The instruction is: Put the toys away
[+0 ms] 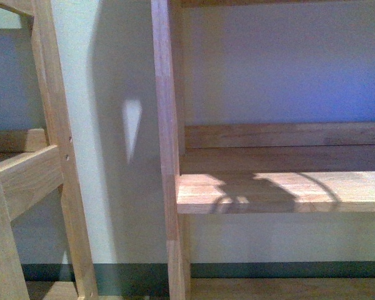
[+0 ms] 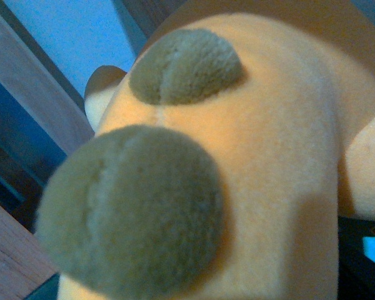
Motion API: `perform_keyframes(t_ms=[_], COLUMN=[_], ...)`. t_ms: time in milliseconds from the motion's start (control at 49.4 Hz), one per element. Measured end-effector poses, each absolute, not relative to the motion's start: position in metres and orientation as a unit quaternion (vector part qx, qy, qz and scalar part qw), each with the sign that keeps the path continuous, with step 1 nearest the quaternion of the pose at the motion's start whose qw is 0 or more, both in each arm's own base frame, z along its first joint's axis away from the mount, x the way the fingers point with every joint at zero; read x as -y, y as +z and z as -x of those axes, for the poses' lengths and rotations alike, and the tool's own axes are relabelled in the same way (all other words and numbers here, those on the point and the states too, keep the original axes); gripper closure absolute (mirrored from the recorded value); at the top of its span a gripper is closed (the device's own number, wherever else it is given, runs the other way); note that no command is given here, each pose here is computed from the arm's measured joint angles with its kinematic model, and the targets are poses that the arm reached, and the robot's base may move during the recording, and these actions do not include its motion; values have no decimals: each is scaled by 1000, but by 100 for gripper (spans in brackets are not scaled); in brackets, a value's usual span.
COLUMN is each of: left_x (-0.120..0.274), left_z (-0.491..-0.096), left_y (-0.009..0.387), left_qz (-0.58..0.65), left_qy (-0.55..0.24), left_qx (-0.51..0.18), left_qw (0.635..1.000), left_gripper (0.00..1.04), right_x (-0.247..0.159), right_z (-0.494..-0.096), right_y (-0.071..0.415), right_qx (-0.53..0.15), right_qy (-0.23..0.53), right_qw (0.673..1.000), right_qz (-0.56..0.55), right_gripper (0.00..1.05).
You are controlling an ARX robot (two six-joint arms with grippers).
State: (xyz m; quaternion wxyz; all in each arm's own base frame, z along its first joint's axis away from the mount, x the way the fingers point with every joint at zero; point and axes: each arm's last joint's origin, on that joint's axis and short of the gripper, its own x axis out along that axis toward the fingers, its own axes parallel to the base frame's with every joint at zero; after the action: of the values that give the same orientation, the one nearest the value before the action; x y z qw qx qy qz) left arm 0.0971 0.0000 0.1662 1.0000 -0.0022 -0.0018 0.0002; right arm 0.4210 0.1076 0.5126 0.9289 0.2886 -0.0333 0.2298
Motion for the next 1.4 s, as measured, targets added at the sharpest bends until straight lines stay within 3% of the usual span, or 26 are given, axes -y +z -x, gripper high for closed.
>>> perform_keyframes(t_ms=[101, 425, 668, 870, 1133, 1396], left_x=[0, 0, 0, 0, 0, 0], left_z=[-97, -97, -97, -97, -97, -97], left_y=[166, 166, 166, 166, 166, 166], left_qz=[2, 2, 2, 2, 2, 2], left_qy=[0, 0, 0, 0, 0, 0], left_qx=[2, 2, 2, 2, 2, 2], left_qw=[1000, 1000, 1000, 1000, 1000, 1000], left_gripper=[6, 6, 6, 6, 6, 6], right_x=[-107, -99, -92, -93, -84, -63], right_z=[-420, -399, -356, -313, -249, -181], right_y=[514, 530, 554, 555, 534, 481], right_qx=[41, 85, 149, 181, 216, 231], right_qy=[220, 177, 109, 111, 129, 131], right_qw=[934, 947, 962, 964, 962, 962], right_qz=[-278, -254, -203, -163, -109, -67], right_gripper=[5, 6, 6, 6, 6, 6])
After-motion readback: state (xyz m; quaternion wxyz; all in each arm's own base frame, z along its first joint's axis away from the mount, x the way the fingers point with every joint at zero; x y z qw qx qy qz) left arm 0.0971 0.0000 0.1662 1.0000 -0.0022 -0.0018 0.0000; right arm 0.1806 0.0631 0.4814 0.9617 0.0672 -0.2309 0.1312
